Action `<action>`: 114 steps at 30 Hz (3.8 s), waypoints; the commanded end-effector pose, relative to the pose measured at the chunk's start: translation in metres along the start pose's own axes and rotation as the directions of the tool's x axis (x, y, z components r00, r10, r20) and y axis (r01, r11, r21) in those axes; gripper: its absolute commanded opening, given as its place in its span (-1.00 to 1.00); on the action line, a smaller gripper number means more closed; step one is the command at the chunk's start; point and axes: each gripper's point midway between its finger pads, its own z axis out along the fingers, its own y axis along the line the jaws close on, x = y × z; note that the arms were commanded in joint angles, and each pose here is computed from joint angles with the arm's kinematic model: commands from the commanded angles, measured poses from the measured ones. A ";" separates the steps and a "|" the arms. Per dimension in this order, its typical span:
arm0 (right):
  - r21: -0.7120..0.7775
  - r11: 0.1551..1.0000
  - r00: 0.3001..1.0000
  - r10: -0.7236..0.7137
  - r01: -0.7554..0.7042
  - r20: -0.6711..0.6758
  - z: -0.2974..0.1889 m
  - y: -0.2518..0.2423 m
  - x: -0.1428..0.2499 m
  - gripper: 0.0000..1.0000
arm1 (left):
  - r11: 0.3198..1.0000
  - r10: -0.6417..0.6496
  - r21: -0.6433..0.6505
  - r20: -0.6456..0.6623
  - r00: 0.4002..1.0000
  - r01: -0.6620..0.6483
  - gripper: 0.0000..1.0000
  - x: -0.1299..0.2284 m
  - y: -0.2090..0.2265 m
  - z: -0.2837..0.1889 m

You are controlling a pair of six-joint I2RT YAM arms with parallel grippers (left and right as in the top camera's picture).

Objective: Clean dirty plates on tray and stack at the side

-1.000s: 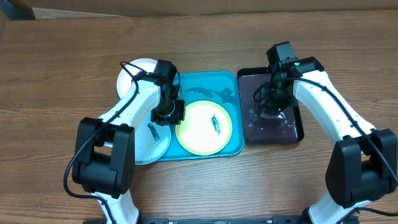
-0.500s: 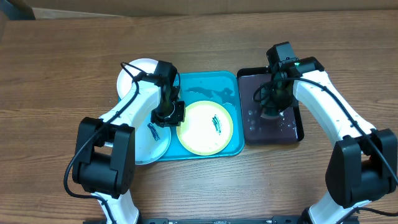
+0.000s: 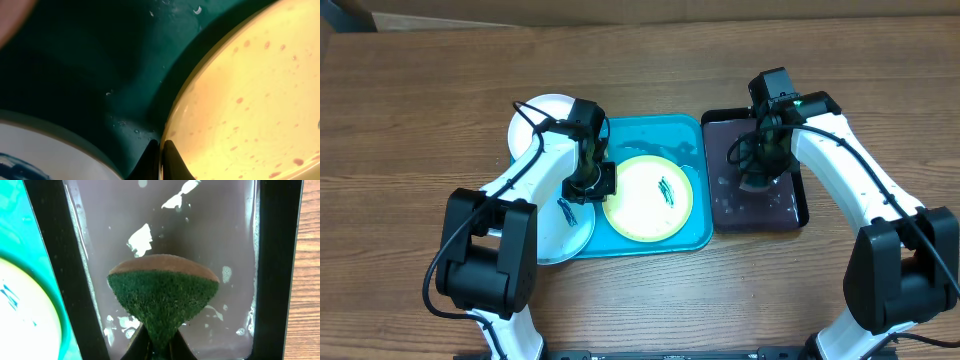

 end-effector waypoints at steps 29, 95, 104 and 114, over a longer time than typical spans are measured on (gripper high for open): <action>0.004 0.997 0.994 0.082 -0.082 -0.071 -0.008 -0.008 0.016 -0.93 | 0.997 -0.077 -0.023 0.077 0.994 0.079 -0.92 -0.021 0.014 0.002; 0.078 0.893 0.840 -0.444 0.443 0.312 -0.035 0.179 -0.014 -0.93 | 0.997 -0.074 -0.011 0.099 0.992 0.076 -0.92 -0.026 0.012 0.002; 0.100 0.887 0.850 -0.461 0.451 0.255 -0.002 0.180 -0.012 -0.93 | 0.997 -0.074 -0.012 0.097 0.993 0.076 -0.92 -0.026 0.012 0.002; 0.145 0.880 0.857 -0.473 0.451 0.204 0.025 0.174 -0.011 -0.93 | 0.997 -0.075 -0.012 0.095 0.993 0.076 -0.92 -0.026 0.012 0.002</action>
